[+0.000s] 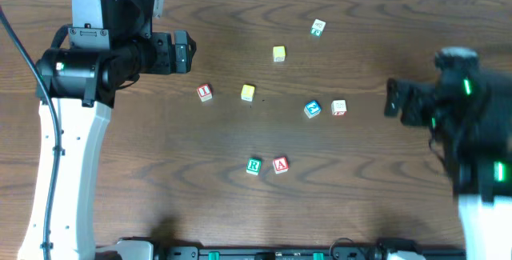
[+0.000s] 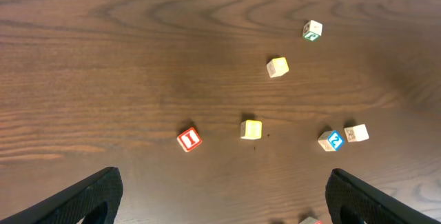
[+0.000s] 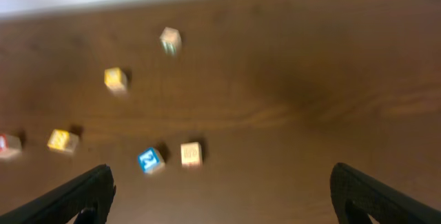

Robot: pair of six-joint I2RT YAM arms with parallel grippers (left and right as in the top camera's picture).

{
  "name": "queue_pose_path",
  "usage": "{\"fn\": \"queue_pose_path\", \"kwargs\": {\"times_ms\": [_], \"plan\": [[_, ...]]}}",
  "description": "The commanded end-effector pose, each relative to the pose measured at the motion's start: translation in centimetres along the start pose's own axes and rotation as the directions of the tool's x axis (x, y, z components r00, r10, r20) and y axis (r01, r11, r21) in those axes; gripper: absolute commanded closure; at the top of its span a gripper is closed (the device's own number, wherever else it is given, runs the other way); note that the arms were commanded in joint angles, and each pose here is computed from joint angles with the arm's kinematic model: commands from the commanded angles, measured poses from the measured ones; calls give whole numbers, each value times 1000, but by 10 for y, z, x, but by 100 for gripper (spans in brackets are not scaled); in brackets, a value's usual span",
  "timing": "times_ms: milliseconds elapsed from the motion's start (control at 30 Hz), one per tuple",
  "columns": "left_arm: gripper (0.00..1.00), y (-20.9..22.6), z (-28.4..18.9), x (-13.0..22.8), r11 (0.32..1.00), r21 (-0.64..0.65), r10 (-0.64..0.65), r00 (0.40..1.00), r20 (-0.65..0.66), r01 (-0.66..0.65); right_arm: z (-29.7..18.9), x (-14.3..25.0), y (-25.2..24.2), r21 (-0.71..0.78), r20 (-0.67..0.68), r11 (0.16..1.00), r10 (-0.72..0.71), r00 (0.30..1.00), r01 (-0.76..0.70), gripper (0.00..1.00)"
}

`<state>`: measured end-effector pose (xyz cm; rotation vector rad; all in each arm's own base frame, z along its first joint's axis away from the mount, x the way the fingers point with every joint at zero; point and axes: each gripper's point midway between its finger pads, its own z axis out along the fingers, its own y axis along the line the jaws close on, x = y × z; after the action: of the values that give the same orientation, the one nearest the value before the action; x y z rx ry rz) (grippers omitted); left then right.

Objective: Spell out Ai2
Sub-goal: 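Raise both grippers up from rest over the table, then move the right gripper down over the red-lettered A block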

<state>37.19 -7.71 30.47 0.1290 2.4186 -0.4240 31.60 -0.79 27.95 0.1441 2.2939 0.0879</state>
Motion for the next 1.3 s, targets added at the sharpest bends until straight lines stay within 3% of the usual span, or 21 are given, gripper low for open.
{"fn": "queue_pose_path", "kwargs": {"times_ms": [0,133,200,267,333,433,567,800,1100,1267], "plan": [[5,0,-5,-2,999,-9,38,999,4,-38,36,0,9,-37,-130,998,48,990,-53,1],[5,16,2,21,991,-73,104,989,-109,-112,78,28,38,-200,-320,971,59,946,-128,1],[5,32,8,37,986,-144,59,980,-191,-87,91,53,39,-175,-433,971,75,898,-165,1],[5,45,19,52,978,-199,2,962,-271,-58,98,80,32,-46,-527,983,129,840,-180,1],[5,49,35,66,980,-195,-30,938,-346,-41,97,95,31,79,-549,992,122,827,-94,1],[4,46,59,87,991,-136,-61,897,-437,1,88,109,69,39,-561,997,-31,827,63,1],[5,55,67,102,985,-173,-76,915,-397,6,82,141,104,45,-535,988,-100,839,146,1],[5,59,42,136,974,-225,-89,913,-399,-3,89,203,125,-51,-572,991,-131,810,125,3],[5,58,42,134,972,-233,-118,919,-377,30,82,253,138,-111,-668,993,-109,737,46,10],[5,58,43,131,970,-238,-133,923,-361,47,72,263,175,-235,-621,966,-235,748,108,10]]}}
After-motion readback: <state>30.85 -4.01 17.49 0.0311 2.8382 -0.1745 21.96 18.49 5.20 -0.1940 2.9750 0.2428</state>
